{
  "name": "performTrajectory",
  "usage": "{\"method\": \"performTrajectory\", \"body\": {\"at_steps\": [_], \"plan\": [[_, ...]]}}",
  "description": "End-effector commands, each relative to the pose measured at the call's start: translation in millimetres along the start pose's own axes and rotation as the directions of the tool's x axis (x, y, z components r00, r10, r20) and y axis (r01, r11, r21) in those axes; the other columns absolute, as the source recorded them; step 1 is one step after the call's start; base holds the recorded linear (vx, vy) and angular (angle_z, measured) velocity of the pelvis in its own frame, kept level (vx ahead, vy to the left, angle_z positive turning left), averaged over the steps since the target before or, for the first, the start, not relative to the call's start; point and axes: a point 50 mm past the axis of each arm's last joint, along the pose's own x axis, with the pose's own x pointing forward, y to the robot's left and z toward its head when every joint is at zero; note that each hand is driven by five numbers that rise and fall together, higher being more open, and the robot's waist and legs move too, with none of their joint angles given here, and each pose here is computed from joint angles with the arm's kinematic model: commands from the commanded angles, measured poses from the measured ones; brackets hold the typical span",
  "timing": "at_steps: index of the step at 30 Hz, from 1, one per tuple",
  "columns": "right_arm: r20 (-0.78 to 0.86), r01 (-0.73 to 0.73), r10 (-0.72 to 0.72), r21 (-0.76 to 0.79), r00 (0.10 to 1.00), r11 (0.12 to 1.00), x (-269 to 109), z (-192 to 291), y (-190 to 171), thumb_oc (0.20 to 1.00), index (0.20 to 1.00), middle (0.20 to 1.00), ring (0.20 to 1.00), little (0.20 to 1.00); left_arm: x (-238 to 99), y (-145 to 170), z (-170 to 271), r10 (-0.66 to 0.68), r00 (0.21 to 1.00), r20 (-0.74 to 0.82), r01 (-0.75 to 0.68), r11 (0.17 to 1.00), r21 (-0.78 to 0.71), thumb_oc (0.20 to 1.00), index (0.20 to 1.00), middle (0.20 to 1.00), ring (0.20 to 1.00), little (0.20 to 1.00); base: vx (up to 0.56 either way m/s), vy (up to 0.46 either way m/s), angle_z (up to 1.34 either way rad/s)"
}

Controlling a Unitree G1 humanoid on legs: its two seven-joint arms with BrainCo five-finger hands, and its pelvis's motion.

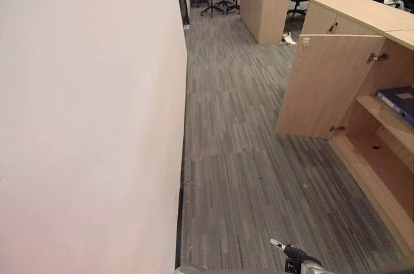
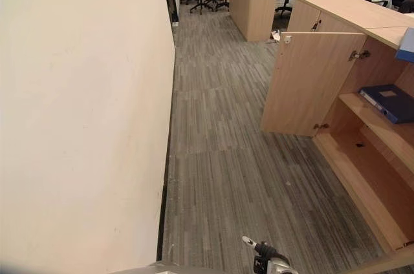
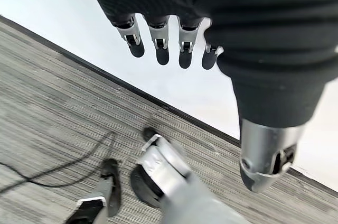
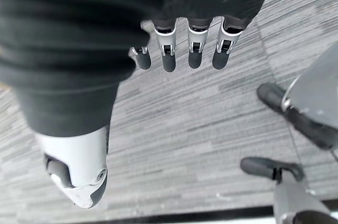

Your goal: Put the empty folder in the office cabinet

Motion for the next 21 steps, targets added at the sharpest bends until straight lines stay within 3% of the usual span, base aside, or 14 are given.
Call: {"method": "performTrajectory", "body": {"at_steps": [1, 21], "plan": [[0.049, -0.001, -0.001, 0.043, 0.999, 0.999, 1.4, 18.0, 5.1, 1.0, 1.0, 1.0, 1.0, 1.0, -1.0, -0.4, -5.2, 0.013, 1.0, 0.004, -0.013, 0.999, 0.039, 1.0, 1.0, 1.0, 1.0, 1.0, 0.0, 0.0, 0.0], [0.034, 0.016, -0.018, 0.043, 0.999, 0.999, 1.2, 14.1, 2.7, 1.0, 1.0, 1.0, 1.0, 1.0, -1.1, 1.9, -6.5, 0.027, 1.0, 0.002, -0.028, 0.996, 0.083, 1.0, 1.0, 1.0, 1.0, 1.0, 0.0, -0.001, 0.0]]}}
